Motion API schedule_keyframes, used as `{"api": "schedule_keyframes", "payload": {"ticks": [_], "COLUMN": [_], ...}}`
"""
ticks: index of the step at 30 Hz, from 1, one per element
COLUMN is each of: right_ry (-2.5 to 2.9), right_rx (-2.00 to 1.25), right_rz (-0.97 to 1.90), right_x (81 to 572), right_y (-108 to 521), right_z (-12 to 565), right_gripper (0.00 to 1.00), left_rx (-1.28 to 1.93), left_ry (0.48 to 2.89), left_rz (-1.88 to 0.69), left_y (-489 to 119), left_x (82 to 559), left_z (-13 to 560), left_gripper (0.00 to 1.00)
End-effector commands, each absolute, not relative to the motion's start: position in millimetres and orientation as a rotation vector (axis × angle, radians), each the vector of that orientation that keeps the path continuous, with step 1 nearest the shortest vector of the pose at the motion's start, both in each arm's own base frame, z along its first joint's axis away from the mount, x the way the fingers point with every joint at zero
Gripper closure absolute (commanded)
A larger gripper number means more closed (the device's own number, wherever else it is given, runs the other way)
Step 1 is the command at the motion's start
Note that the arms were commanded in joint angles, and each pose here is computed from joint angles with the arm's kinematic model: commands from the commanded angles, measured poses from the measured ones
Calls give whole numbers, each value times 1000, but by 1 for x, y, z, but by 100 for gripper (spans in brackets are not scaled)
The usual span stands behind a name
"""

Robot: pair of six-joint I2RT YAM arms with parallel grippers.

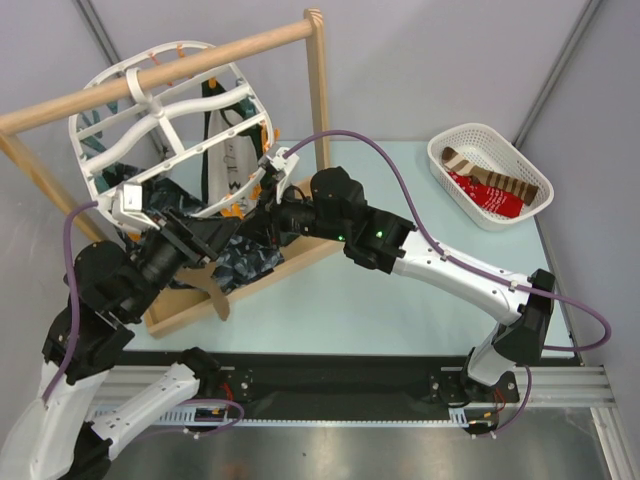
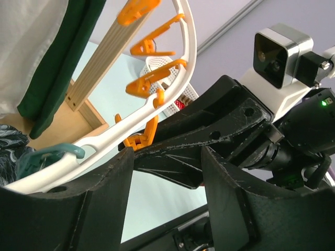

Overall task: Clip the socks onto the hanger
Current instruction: Open the clamp at the hanger.

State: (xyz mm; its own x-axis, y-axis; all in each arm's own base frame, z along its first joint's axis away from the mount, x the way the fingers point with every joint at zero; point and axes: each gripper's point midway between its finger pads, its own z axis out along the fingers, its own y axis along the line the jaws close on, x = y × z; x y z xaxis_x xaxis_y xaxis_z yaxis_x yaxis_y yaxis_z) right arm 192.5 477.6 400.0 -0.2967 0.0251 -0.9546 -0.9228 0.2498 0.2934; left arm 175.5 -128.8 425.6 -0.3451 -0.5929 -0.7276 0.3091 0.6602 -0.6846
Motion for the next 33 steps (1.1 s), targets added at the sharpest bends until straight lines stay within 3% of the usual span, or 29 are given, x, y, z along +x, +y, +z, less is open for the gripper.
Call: {"api": "schedule_keyframes", "payload": {"ticks": [1, 9, 16, 33], "right_ry": [1428, 1413, 1399, 1405], "right_rx": [-858, -848, -843, -873], "right_rz": [1255, 1239, 1263, 1275], "right_x": [178, 179, 176, 172], "right_y": [467, 466, 466, 473], "right_z": [447, 452, 456, 456], "right_gripper": [100, 100, 100, 100], "left_rx": [-278, -347, -399, -403], "left_ry": [1655, 1632, 1630, 1540], "left_rz": [-913, -870, -806, -885], "left_y": [-129, -117, -104, -116], "left_x": [192, 197, 199, 210], "left_z": [428, 424, 413, 417], "left_gripper": [40, 47, 37, 35]}}
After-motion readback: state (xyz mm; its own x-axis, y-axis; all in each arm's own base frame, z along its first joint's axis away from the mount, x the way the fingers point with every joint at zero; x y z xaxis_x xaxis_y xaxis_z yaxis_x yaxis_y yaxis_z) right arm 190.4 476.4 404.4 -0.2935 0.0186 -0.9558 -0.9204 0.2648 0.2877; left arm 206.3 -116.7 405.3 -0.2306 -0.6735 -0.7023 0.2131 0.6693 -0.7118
